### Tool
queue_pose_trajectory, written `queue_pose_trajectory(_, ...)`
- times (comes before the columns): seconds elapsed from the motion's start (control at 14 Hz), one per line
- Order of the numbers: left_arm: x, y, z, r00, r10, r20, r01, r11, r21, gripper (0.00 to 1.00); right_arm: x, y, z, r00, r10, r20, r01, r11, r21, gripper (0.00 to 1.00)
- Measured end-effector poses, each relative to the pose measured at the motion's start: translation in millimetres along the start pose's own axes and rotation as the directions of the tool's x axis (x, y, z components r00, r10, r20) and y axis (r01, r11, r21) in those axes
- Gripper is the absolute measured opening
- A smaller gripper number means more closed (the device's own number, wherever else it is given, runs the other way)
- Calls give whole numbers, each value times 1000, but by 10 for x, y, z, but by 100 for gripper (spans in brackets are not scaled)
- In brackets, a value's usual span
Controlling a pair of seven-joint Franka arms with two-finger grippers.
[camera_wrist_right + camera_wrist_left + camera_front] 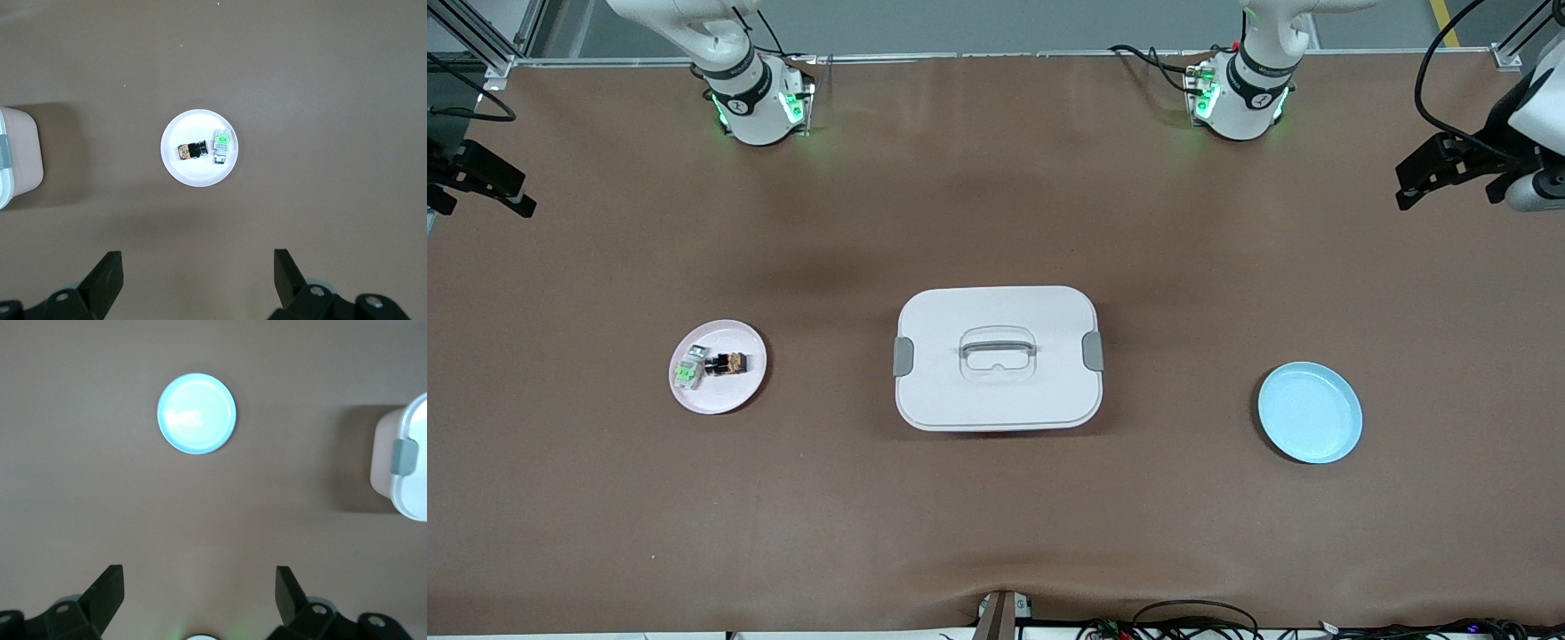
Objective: Transfer orange switch to right arm and place
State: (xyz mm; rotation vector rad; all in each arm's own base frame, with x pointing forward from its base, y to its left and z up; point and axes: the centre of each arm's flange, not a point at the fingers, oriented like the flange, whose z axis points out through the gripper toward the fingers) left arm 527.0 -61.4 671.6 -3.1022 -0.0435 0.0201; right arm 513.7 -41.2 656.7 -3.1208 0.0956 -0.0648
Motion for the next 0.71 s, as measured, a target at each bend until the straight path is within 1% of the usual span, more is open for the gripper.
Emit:
queue_pose_trajectory(0.21,-21,31,13,1000,5,19,-5,1000,-27,100,1,0,2,1000,0,1,0,1000,0,100)
queue_pose_trajectory(0.71,-22,23,3,1000,5,18,-4,1000,-28,100,0,1,-5,1000,0,1,0,1000,0,100)
